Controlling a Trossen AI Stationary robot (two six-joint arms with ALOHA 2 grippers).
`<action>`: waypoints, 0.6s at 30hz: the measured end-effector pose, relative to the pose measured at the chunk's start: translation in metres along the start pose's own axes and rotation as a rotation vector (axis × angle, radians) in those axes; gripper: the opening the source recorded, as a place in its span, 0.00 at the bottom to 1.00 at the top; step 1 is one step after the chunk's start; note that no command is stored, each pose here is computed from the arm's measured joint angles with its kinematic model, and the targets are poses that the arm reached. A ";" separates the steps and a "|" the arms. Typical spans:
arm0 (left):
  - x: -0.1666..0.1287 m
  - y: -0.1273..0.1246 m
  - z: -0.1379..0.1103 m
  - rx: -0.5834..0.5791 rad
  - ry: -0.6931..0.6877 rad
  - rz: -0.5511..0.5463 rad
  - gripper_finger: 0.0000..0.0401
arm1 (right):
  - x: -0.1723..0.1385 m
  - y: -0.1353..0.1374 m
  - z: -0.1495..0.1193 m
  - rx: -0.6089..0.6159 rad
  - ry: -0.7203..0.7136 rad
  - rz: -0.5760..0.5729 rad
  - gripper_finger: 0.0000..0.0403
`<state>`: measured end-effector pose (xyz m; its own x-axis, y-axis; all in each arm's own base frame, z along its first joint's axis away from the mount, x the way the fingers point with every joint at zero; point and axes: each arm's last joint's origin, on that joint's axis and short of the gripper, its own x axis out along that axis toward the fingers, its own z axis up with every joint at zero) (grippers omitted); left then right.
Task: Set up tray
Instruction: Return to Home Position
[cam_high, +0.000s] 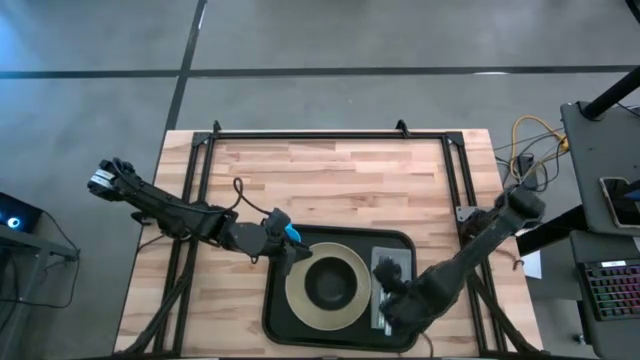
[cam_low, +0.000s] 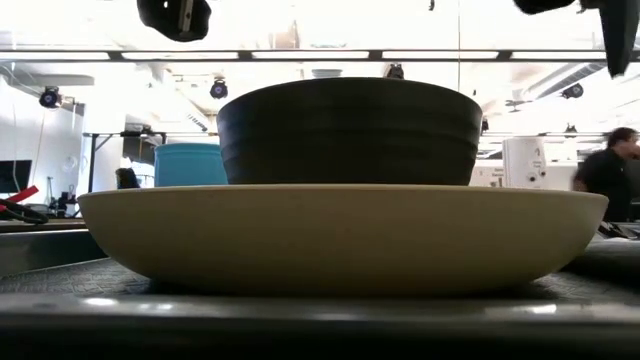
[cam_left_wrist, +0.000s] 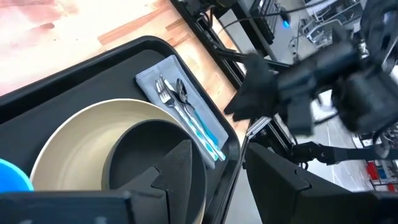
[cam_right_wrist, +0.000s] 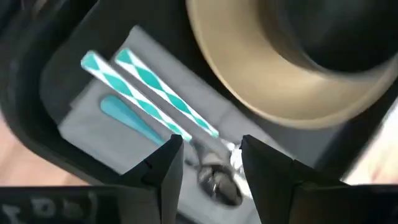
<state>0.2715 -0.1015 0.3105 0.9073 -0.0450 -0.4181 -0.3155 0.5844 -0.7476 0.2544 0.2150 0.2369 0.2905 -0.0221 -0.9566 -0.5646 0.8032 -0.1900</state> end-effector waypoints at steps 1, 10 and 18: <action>0.000 0.000 0.000 0.005 -0.002 -0.005 0.33 | -0.008 -0.002 -0.004 0.060 -0.015 0.001 0.37; 0.000 -0.001 0.001 0.015 -0.006 -0.012 0.33 | -0.106 -0.031 -0.054 0.574 -0.261 -0.103 0.33; -0.002 -0.003 0.003 -0.024 -0.017 -0.030 0.33 | -0.176 -0.052 -0.095 0.882 -0.658 -0.029 0.31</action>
<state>0.2713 -0.1006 0.3151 0.9212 -0.0482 -0.3862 -0.2941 0.5638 -0.7718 0.1590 0.1209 0.3946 0.7977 0.0628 -0.5998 0.1235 0.9564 0.2645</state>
